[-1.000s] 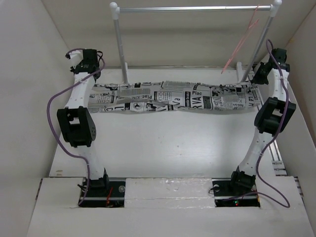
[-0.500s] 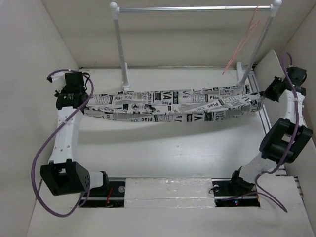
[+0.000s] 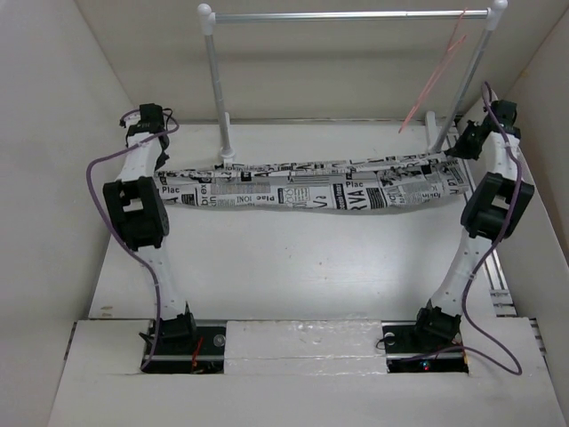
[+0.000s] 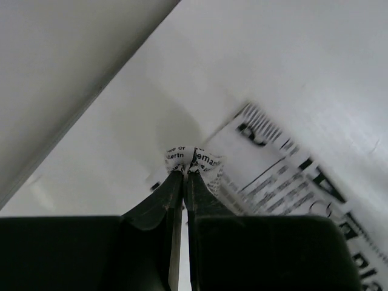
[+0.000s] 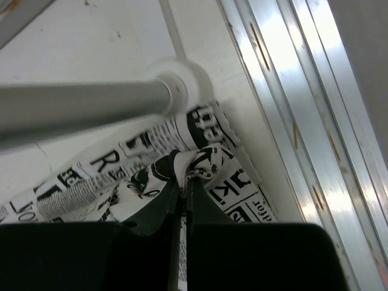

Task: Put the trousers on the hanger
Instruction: Fold the trousers at the center of the board.

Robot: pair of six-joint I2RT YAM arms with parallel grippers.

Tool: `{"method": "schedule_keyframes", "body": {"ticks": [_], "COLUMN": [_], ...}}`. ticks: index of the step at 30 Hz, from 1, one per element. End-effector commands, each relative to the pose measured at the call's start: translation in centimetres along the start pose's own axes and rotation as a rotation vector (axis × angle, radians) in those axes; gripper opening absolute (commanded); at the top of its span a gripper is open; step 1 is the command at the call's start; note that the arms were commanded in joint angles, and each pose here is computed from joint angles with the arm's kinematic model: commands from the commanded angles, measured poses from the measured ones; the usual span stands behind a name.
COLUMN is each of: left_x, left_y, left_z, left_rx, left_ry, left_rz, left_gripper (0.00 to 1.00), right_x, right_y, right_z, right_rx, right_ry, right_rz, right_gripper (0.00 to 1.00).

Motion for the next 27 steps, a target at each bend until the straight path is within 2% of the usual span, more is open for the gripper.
{"method": "schedule_keyframes", "body": {"ticks": [1,2,3,4,5,6,7,8,9,10,12,13,14,15,16,17,18,19,20,21,23,24,25,27], "left_x": [4.3,4.5,4.2,4.8,4.8,5.0,5.2,6.1,6.6,5.5,6.1,3.8,2.6,1.5,-1.9,-4.1,-5.0,-8.1,-9.2,-8.7,-9.6,-8.8,-9.0,-8.0], "left_y": [0.5,1.1,1.5,1.9,1.9,1.8,0.8,-1.4,-2.3,-1.6,-3.9,-4.5,-4.6,-4.7,-4.8,-4.6,-4.2,-3.9,-3.8,-3.2,-1.8,-1.2,-0.4,0.3], "left_z": [-1.4,-2.0,-2.8,-3.5,-3.6,-4.0,-3.6,-3.0,-3.1,-3.0,-1.4,-0.6,-0.2,-0.1,0.4,1.4,1.8,3.0,3.2,4.1,5.1,4.9,4.8,4.1], "left_rx": [0.005,-0.005,-0.015,-0.008,-0.012,-0.043,-0.057,-0.120,-0.166,-0.151,-0.190,-0.214,-0.226,-0.255,-0.306,-0.283,-0.301,-0.301,-0.306,-0.308,-0.310,-0.362,-0.426,-0.467], "left_ry": [-0.029,-0.034,-0.035,-0.070,-0.081,-0.084,-0.094,-0.127,-0.151,-0.135,-0.204,-0.196,-0.214,-0.227,-0.247,-0.230,-0.288,-0.295,-0.305,-0.356,-0.399,-0.437,-0.485,-0.518], "left_rz": [-0.080,-0.082,-0.074,-0.077,-0.068,-0.069,-0.080,-0.138,-0.163,-0.138,-0.152,-0.108,-0.084,-0.073,0.001,0.037,0.044,0.103,0.119,0.101,0.147,0.142,0.211,0.199], "left_gripper": [0.00,0.03,0.11,0.20,0.47,0.59,0.65,0.78,0.83,0.83,0.83,0.83,0.82,0.80,0.80,0.80,0.78,0.78,0.77,0.77,0.77,0.76,0.76,0.75], "right_x": [5.8,6.8,6.1,5.7,4.7,4.8,5.2,4.4,3.2,3.2,3.3,1.8,2.0,1.6,0.2,-1.1,-1.2,-2.4,-4.6,-5.2,-6.6,-8.2,-8.4,-9.7], "right_y": [-1.3,-1.5,-0.4,-0.2,0.4,-0.8,-1.3,-2.9,-3.0,-3.0,-5.3,-5.3,-7.3,-8.1,-9.0,-8.0,-9.8,-9.9,-9.3,-10.2,-10.0,-9.6,-9.8,-9.6], "right_z": [1.2,2.2,2.1,2.7,2.5,3.4,3.5,4.1,4.0,4.0,4.7,4.4,4.7,4.6,5.0,4.5,5.0,5.2,4.8,5.0,5.4,5.6,5.6,6.4], "right_rx": [-0.030,-0.007,0.006,0.022,0.031,0.036,0.035,0.040,0.050,0.050,0.078,0.073,0.072,0.060,0.060,0.057,0.074,0.103,0.111,0.129,0.164,0.171,0.173,0.192], "right_ry": [-0.037,-0.043,-0.028,-0.036,-0.040,-0.069,-0.081,-0.097,-0.105,-0.105,-0.134,-0.141,-0.152,-0.154,-0.155,-0.150,-0.152,-0.144,-0.130,-0.134,-0.158,-0.165,-0.182,-0.198], "right_rz": [-0.174,-0.199,-0.165,-0.148,-0.124,-0.138,-0.173,-0.209,-0.183,-0.183,-0.208,-0.171,-0.201,-0.209,-0.223,-0.198,-0.236,-0.220,-0.181,-0.191,-0.190,-0.156,-0.155,-0.118], "right_gripper": [0.00,0.09,0.21,0.46,0.53,0.58,0.60,0.62,0.66,0.66,0.67,0.68,0.69,0.69,0.69,0.69,0.67,0.55,0.12,0.00,0.00,0.00,0.00,0.08]}}
Point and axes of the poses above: each gripper's point midway between its finger pads, its own y axis out along the fingers, its own z axis along the line the jaws close on, x = y × z, the point moved 5 cm from there along -y, back along the fingers, and after that the axes turned 4 degrees about -y, right-handed, at the moved point
